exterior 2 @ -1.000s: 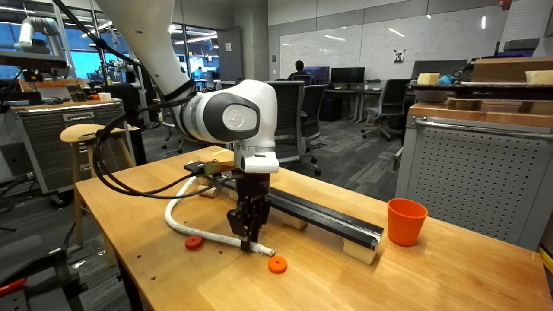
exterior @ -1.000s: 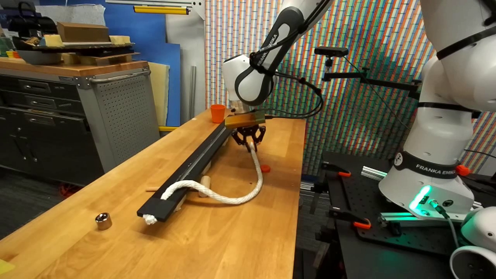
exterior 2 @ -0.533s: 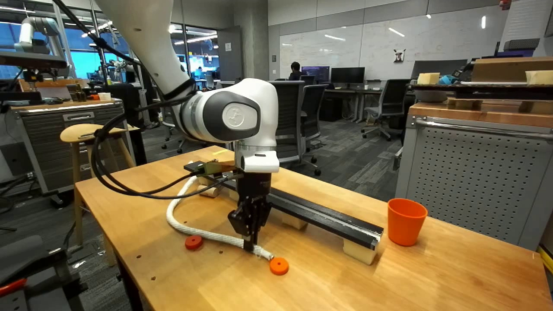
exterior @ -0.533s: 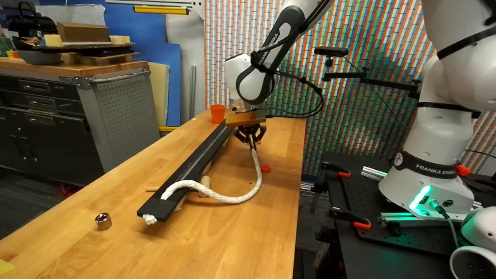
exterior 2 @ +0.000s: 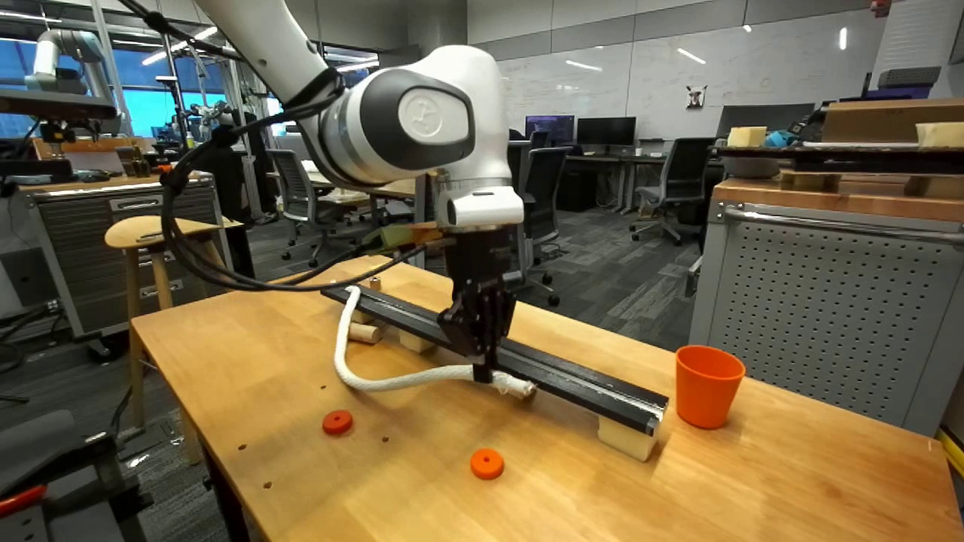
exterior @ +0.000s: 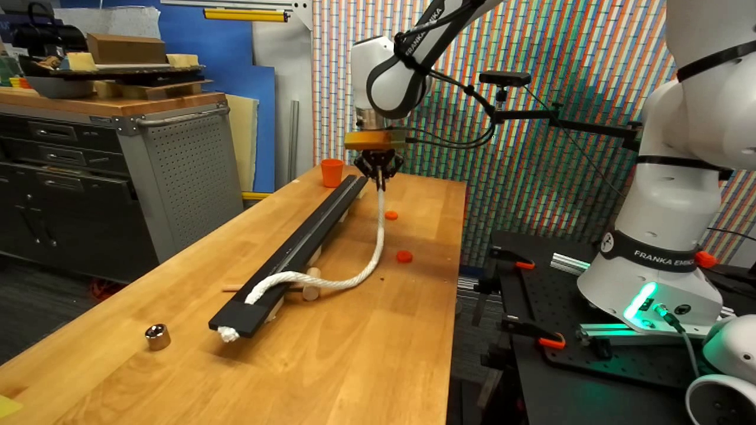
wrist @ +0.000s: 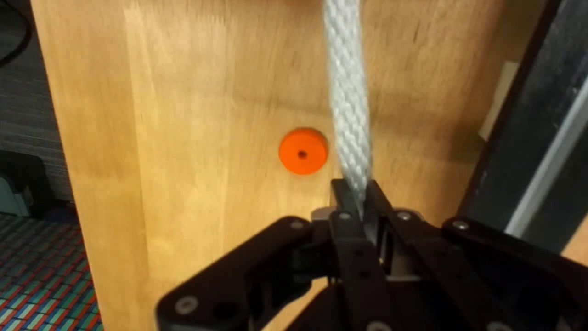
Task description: Put the rope on the black thing
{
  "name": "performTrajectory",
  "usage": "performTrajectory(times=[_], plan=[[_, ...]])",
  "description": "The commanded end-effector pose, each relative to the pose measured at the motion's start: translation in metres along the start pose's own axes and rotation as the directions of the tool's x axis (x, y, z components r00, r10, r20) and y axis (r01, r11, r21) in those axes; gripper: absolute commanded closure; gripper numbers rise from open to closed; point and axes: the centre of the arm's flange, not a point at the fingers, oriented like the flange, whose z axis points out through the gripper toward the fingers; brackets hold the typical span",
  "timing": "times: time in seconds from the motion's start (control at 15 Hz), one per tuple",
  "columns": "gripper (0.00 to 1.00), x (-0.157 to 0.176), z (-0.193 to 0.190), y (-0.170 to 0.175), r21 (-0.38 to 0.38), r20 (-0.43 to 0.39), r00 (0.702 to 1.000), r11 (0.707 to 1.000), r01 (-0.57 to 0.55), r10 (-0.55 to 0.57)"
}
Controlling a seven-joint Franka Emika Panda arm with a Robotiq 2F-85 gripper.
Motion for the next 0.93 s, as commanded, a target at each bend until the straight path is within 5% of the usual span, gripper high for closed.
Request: performTrajectory(times=[0.0, 0.87], plan=[[0.97, 0.034, -0.046, -0.001, 0.032, -0.031, 0.999, 0.999, -0.036, 0.037], [0.97, 0.085, -0.079, -0.072, 0.042, -0.101, 0.993, 0.997, -0.065, 0.069]])
